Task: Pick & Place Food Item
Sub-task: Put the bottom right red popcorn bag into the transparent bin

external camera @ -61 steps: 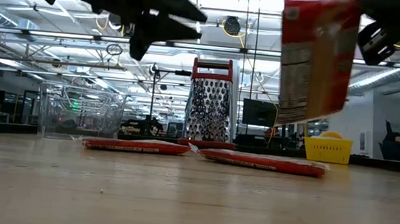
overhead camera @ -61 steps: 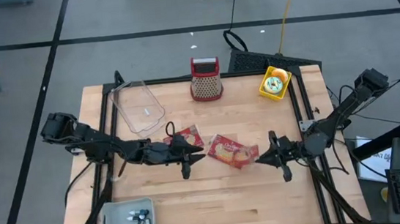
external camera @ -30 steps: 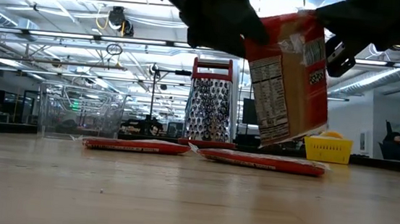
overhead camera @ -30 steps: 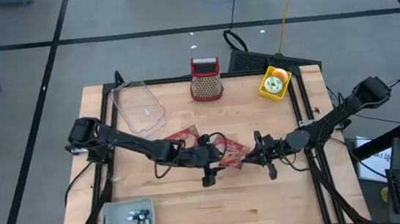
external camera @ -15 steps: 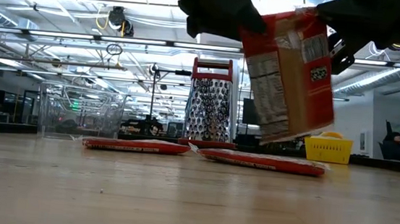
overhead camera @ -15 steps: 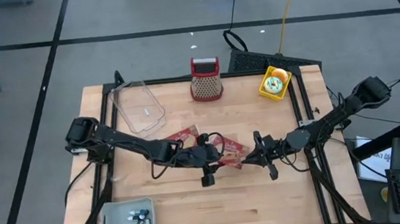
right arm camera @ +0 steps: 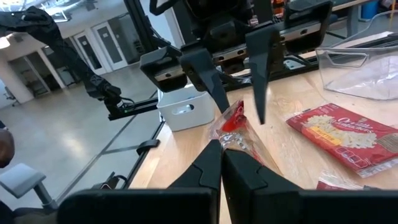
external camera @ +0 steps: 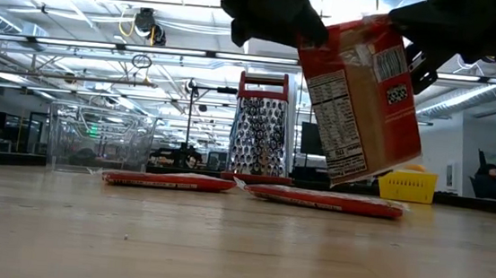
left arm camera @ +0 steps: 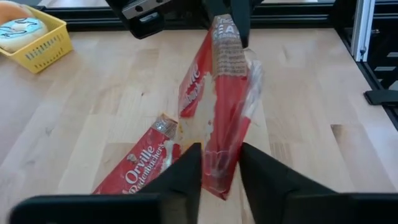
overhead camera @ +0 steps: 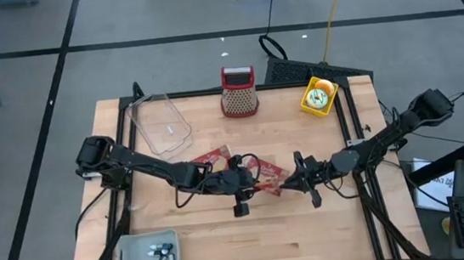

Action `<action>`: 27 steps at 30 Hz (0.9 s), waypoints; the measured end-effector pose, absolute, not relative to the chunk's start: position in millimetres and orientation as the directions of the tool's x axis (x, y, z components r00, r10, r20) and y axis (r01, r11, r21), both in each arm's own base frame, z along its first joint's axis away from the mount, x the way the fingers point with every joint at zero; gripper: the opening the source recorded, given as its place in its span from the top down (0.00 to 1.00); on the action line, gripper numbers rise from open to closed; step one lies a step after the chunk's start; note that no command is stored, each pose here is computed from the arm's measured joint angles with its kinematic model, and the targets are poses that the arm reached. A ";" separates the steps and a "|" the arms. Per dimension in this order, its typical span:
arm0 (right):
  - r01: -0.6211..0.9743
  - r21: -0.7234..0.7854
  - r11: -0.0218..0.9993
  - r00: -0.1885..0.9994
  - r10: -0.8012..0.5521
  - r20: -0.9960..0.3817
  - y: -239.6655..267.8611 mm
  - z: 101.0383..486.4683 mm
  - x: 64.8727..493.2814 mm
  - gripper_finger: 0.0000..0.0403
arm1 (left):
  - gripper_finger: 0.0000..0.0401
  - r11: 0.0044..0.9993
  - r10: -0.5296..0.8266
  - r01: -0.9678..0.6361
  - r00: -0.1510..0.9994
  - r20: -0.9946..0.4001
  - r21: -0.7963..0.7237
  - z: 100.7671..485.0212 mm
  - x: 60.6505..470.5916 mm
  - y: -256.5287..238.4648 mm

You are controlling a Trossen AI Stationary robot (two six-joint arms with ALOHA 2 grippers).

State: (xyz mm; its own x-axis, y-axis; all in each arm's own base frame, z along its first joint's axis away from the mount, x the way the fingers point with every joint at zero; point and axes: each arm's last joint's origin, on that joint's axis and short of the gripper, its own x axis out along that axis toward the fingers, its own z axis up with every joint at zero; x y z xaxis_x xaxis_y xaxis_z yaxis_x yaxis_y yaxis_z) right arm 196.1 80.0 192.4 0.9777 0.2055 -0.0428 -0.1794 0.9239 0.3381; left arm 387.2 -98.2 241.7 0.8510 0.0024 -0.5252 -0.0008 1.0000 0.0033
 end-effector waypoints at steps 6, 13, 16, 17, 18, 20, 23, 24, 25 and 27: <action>-0.175 0.334 0.926 0.979 0.200 -0.041 79.0 192.5 196.6 1.00 | 0.98 1.000 -0.003 0.008 0.862 -0.508 0.007 263.2 373.0 -102.2; -0.188 0.327 0.926 0.979 0.202 -0.008 79.0 196.3 196.0 0.97 | 1.00 0.995 0.091 -0.065 0.892 -0.442 0.074 316.6 327.0 -108.7; -0.197 0.291 0.936 0.979 0.206 0.002 79.1 197.3 196.0 0.98 | 0.99 0.999 0.043 -0.031 0.913 -0.406 0.035 331.6 315.2 -112.9; -0.206 0.281 0.937 0.977 0.212 0.009 79.3 198.1 196.0 0.99 | 0.98 0.999 0.033 -0.023 0.916 -0.401 0.032 333.1 314.1 -114.1; -0.224 0.270 0.936 0.973 0.228 0.017 79.8 198.8 195.9 0.99 | 0.97 0.999 0.028 -0.016 0.917 -0.399 0.032 333.3 313.8 -115.5; -0.233 0.252 0.939 0.972 0.232 0.035 79.9 200.6 195.8 0.99 | 0.95 0.999 0.023 -0.010 0.918 -0.397 0.033 332.6 314.3 -117.1; -0.249 0.235 0.940 0.968 0.246 0.043 80.3 201.4 195.6 1.00 | 0.95 0.999 0.031 -0.022 0.910 -0.413 0.027 325.6 320.3 -116.6; -0.258 0.229 0.939 0.966 0.253 0.050 80.5 202.0 195.6 1.00 | 0.95 0.999 0.035 -0.026 0.903 -0.429 0.026 321.2 322.6 -116.5; -0.262 0.227 0.938 0.965 0.255 0.062 80.6 203.2 195.5 1.00 | 0.96 0.999 0.029 -0.020 0.895 -0.445 0.026 315.7 326.1 -117.1; -0.268 0.226 0.937 0.963 0.254 0.089 80.5 205.8 195.3 1.00 | 0.97 1.000 -0.008 0.020 0.888 -0.459 0.021 307.6 333.5 -118.1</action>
